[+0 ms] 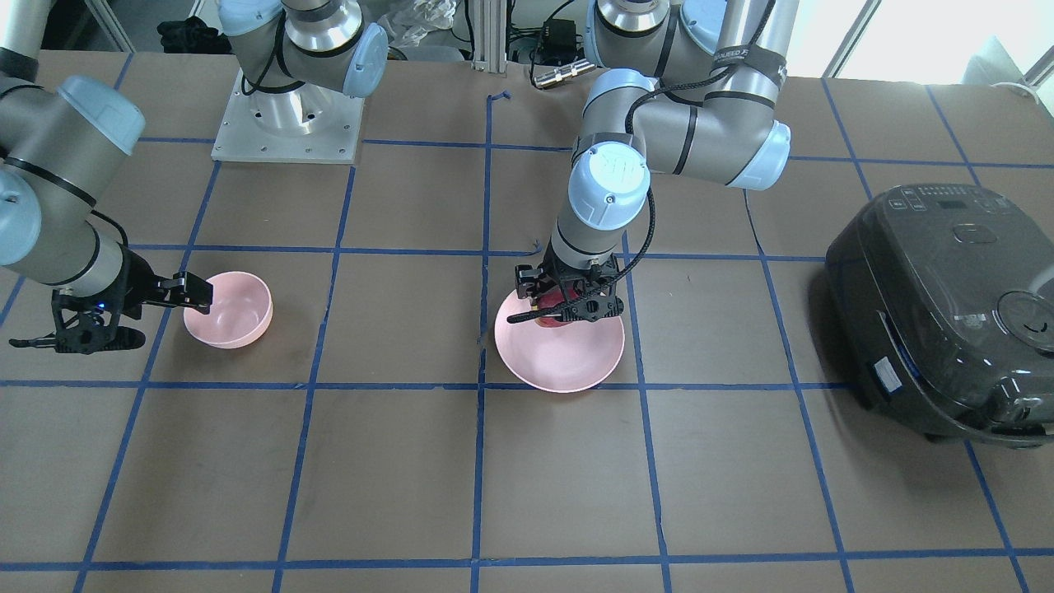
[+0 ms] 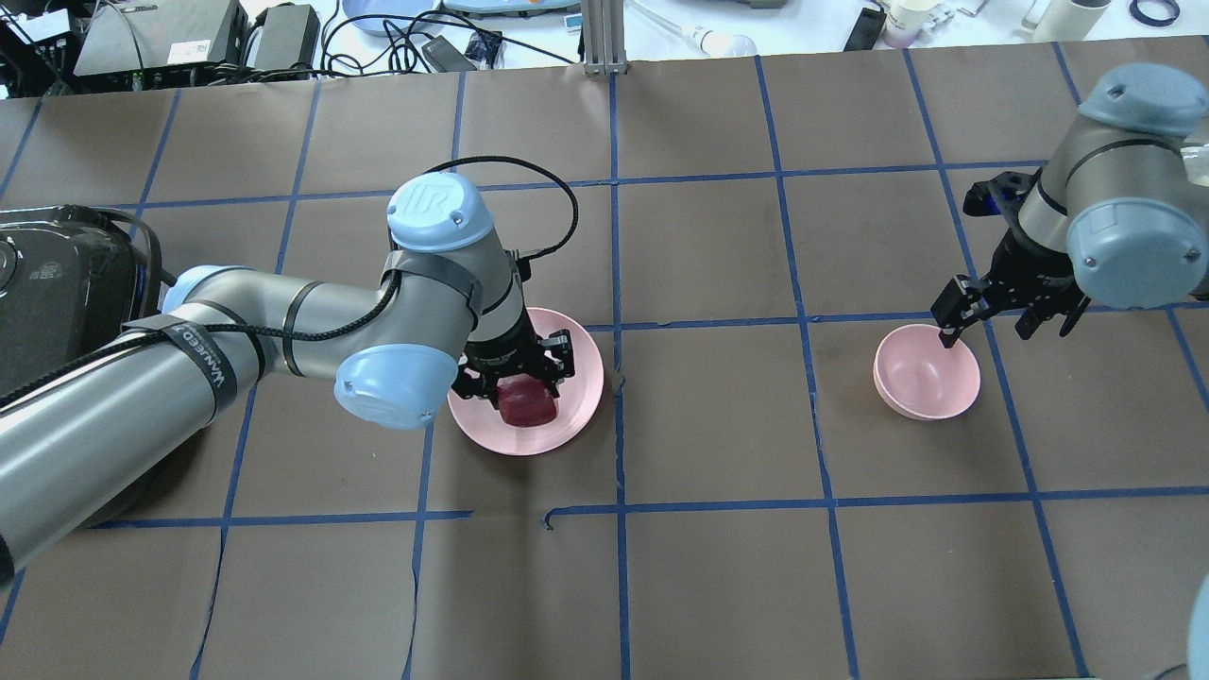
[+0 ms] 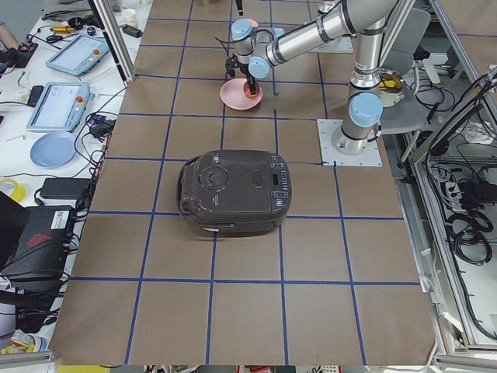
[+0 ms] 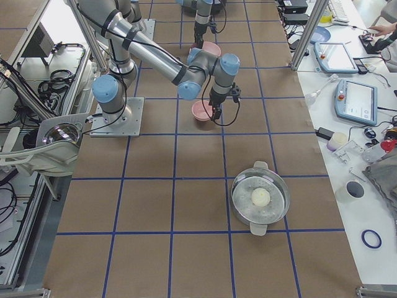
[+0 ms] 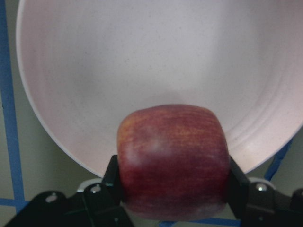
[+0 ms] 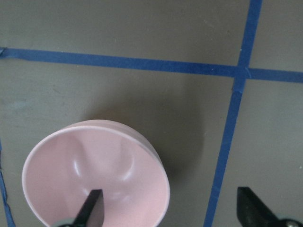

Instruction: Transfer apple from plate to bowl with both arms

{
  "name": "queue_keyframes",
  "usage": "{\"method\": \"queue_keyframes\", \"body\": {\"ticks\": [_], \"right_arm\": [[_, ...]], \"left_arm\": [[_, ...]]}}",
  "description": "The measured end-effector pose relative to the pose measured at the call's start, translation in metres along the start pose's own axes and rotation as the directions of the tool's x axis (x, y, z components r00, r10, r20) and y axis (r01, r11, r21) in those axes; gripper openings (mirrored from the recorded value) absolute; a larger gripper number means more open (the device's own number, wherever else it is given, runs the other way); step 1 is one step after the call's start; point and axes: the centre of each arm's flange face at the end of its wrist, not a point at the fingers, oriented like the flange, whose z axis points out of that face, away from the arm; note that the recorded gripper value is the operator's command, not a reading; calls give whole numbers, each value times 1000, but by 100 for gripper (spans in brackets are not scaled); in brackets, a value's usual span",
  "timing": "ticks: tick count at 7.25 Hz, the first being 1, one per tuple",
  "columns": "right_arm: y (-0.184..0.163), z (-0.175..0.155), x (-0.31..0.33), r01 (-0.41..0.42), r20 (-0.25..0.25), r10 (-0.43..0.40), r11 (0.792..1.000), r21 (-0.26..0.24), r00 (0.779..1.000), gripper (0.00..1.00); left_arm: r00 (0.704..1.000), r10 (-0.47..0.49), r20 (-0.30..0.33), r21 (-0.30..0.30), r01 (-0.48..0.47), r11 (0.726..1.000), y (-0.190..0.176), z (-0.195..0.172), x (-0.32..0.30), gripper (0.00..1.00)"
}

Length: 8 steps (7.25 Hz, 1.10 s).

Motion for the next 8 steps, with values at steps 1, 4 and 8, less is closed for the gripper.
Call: {"method": "queue_keyframes", "body": {"ticks": [1, 4, 8], "right_arm": [[2, 15, -2, 0, 11, 0, 1000, -16, 1000, 87], [7, 52, -8, 2, 26, -2, 1000, -15, 1000, 3], [7, 49, -12, -12, 61, 12, 1000, -2, 998, 0]], "left_arm": [[1000, -3, -5, 4, 3, 1000, -10, -23, 7, 0], [999, -42, -31, 8, 42, 999, -32, -72, 20, 0], [989, -138, -58, -41, 136, 990, -47, -93, 25, 0]]}}
